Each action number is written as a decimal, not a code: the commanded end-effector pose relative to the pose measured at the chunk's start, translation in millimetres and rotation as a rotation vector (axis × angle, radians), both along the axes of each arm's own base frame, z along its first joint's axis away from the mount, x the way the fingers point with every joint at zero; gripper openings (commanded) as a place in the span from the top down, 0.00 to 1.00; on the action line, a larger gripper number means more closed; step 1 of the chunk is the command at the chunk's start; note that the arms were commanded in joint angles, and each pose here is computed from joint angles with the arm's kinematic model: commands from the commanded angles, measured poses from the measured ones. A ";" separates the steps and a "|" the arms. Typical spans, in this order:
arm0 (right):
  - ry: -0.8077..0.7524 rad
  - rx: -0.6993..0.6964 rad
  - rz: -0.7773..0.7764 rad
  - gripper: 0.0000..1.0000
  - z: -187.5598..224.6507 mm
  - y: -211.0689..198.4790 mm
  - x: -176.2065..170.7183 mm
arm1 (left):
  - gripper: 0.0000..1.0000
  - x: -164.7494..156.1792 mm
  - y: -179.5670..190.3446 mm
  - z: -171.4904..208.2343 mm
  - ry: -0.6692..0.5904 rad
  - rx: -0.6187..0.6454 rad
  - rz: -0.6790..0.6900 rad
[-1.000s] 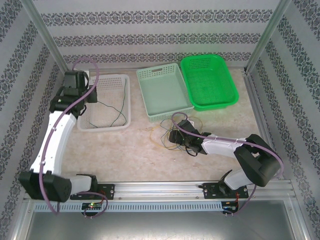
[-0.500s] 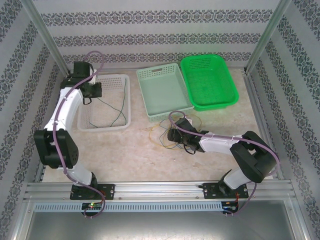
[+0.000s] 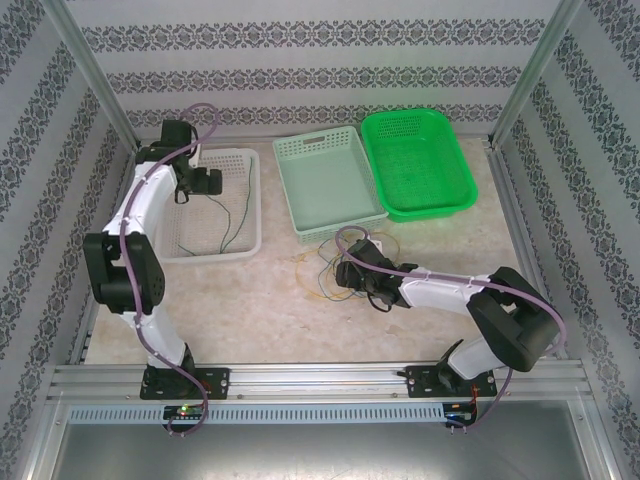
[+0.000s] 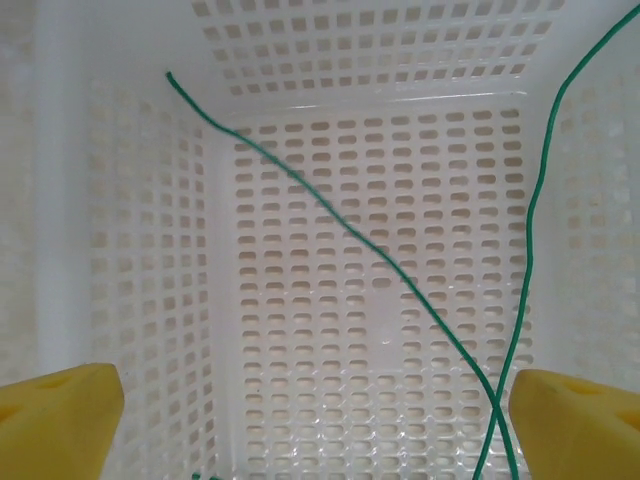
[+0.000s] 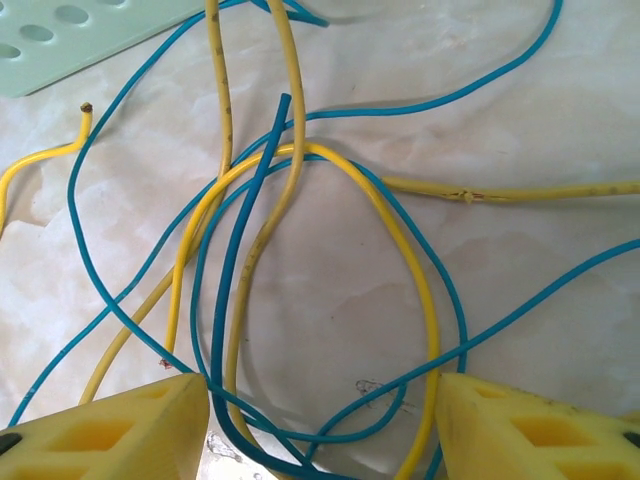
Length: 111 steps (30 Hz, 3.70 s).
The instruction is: Untangle the cables
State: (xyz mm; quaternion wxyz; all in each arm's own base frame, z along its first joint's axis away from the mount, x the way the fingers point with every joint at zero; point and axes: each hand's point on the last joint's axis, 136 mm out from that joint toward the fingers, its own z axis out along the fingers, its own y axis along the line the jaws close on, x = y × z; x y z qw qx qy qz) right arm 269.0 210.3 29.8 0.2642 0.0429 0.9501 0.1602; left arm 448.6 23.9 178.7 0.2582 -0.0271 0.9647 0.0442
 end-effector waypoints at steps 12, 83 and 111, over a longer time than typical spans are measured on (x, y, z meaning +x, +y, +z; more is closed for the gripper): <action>-0.090 -0.008 -0.042 0.39 28.2 -23.8 -10.5 | 0.00 -65.2 -125.6 76.4 -0.271 0.013 -0.252; -0.062 -0.132 -0.098 0.35 36.0 -90.4 1.0 | 0.35 -196.1 -292.3 -138.5 0.318 -0.578 -0.012; -0.054 -0.091 -0.125 0.34 31.4 -107.8 -9.4 | 0.99 -192.4 -285.1 -147.5 0.278 -0.462 -0.047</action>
